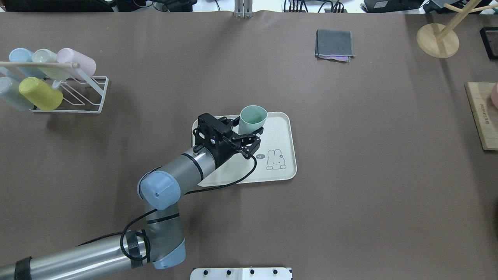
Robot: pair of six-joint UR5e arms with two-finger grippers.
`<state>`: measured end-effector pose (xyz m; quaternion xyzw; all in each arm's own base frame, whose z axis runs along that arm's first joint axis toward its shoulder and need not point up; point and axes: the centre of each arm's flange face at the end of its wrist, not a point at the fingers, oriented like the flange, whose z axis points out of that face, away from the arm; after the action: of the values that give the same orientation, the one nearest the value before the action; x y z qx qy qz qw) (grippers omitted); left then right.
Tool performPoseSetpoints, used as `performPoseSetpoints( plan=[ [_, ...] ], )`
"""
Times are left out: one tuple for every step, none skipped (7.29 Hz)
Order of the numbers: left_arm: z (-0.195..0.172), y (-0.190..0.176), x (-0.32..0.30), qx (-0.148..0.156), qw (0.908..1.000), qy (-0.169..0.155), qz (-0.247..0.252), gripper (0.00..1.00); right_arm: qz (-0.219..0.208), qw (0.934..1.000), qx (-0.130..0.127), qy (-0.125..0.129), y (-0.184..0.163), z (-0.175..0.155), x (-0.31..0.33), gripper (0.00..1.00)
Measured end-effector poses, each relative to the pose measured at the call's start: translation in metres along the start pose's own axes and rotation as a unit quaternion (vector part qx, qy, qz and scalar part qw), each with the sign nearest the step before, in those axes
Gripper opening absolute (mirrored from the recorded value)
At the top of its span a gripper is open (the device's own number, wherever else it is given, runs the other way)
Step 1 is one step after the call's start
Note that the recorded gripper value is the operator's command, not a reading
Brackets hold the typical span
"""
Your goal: Pick up and place green cup on tray
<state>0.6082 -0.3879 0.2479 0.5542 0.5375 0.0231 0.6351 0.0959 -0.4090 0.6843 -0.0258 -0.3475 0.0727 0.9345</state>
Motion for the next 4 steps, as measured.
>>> performPoseSetpoints(
  plan=[
    [-0.002,0.009,-0.002,0.008,0.9999,0.006,0.006,0.0,0.0,1.0,0.0,0.0,0.0,0.0,0.0,1.0],
    [-0.004,0.016,0.0,0.014,0.9998,0.013,0.012,0.0,0.0,1.0,0.0,0.0,0.0,0.0,0.0,1.0],
    [-0.006,0.02,0.0,0.02,0.9992,0.018,0.029,0.0,0.0,1.0,0.0,0.0,0.0,0.0,0.0,1.0],
    [-0.007,0.024,-0.002,0.026,0.9982,0.021,0.05,0.0,0.0,1.0,0.0,0.0,0.0,0.0,0.0,1.0]
  ],
)
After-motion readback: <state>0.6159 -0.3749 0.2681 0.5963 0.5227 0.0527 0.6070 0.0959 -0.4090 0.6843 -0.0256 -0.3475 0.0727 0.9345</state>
